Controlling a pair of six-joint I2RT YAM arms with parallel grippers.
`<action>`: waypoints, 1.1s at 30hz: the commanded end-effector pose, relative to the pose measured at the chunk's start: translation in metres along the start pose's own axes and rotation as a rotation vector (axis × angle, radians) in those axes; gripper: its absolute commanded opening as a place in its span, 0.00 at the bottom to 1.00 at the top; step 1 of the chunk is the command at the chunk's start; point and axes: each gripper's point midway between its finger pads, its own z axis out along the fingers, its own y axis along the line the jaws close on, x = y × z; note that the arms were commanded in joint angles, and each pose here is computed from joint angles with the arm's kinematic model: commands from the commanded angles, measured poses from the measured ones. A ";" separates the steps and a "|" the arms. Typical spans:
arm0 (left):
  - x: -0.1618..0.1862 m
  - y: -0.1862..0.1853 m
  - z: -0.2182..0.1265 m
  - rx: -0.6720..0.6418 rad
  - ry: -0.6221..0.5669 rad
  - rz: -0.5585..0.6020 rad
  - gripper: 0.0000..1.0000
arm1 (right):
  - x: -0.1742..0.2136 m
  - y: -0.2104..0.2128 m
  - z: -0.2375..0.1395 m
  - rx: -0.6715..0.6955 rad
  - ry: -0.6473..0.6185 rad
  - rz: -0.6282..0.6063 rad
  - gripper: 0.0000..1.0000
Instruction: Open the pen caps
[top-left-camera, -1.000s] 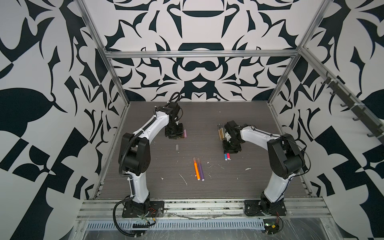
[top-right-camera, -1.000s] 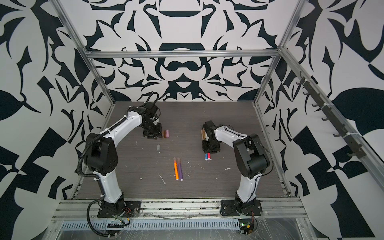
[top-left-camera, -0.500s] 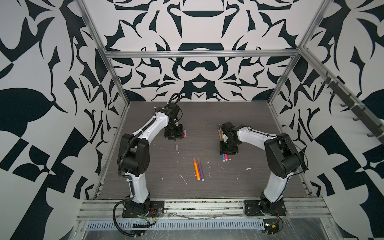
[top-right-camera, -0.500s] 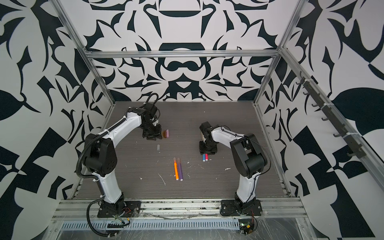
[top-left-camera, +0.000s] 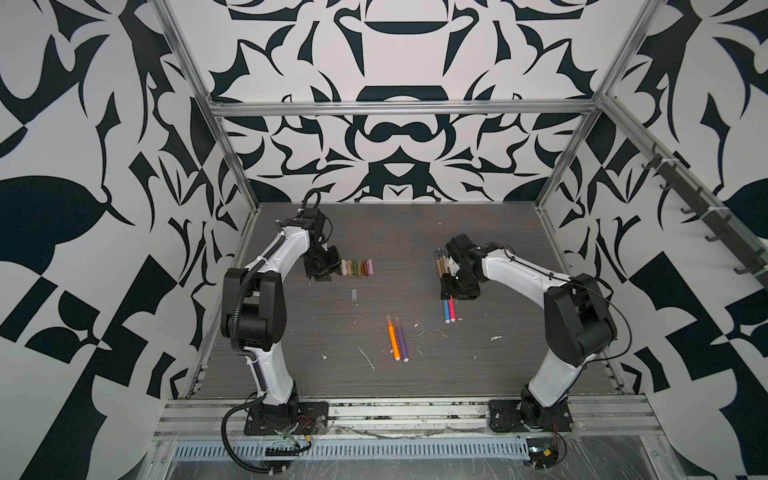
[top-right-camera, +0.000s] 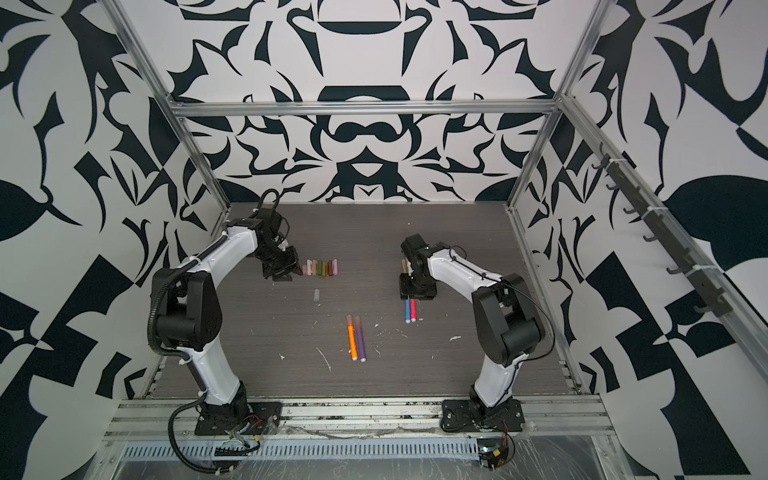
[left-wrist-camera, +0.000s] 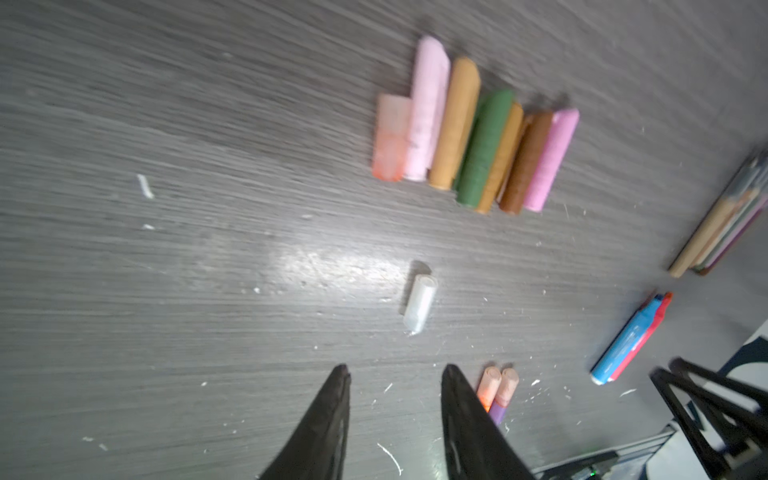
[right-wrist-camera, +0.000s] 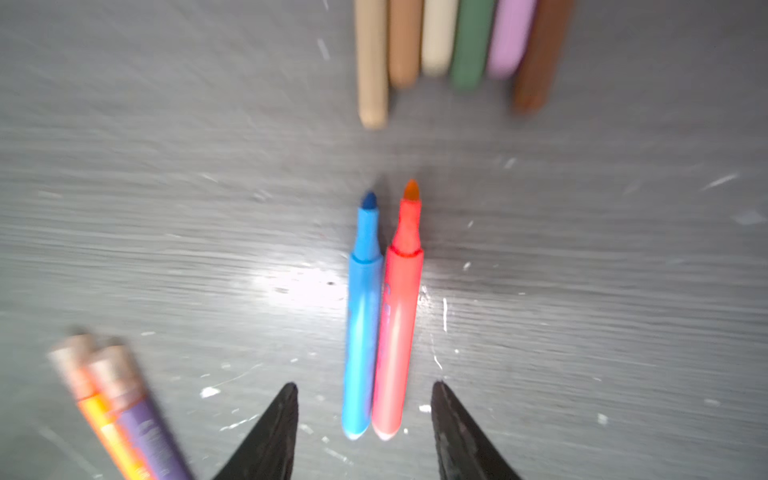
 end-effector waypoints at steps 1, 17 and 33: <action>-0.006 0.005 0.002 0.027 0.016 -0.030 0.39 | -0.018 -0.008 -0.035 -0.001 -0.085 0.018 0.53; -0.033 0.011 0.036 -0.013 0.084 -0.017 0.38 | -0.015 -0.029 -0.043 -0.018 -0.076 0.073 0.52; -0.051 0.012 0.052 -0.043 0.114 -0.006 0.38 | -0.016 -0.029 -0.042 -0.018 -0.061 0.066 0.51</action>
